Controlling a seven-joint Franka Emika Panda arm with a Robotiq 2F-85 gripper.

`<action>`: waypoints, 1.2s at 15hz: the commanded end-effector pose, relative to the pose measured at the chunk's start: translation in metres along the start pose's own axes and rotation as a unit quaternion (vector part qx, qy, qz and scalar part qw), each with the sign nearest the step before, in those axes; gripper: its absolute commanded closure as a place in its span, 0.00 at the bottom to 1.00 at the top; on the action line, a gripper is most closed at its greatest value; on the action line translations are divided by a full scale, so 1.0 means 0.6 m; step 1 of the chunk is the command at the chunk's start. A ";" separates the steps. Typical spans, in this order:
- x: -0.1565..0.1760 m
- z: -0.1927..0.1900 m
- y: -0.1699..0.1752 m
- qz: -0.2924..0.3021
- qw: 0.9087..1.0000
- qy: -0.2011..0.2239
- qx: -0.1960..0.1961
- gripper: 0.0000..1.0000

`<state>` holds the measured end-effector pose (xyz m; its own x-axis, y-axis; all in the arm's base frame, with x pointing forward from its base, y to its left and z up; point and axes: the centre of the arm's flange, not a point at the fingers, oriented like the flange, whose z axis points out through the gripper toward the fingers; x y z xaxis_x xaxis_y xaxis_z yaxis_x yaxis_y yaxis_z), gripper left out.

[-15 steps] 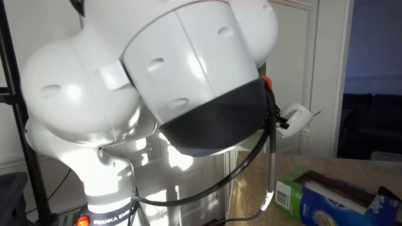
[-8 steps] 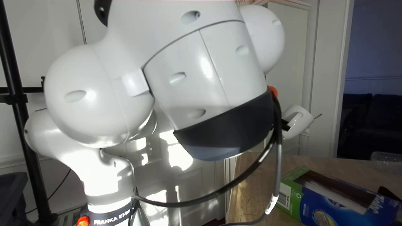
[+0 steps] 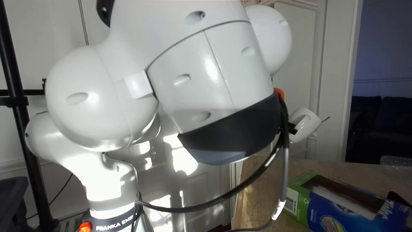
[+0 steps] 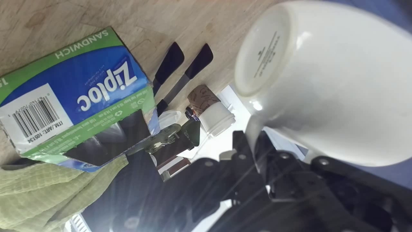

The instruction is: Remove the white mug from the bottom shelf and put it on the counter

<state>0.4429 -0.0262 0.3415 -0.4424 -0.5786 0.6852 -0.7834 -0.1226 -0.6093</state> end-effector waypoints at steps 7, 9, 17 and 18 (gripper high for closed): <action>0.000 0.000 0.000 0.000 1.000 0.000 0.000 0.97; -0.007 0.006 0.004 0.002 1.000 0.008 0.004 0.97; -0.038 0.077 0.058 0.030 0.994 0.101 0.011 0.97; -0.041 0.082 0.066 0.025 0.994 0.108 0.004 0.97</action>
<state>0.4465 -0.0594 0.2963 -0.5065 -0.4469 0.7374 -0.7824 -0.1211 -0.6109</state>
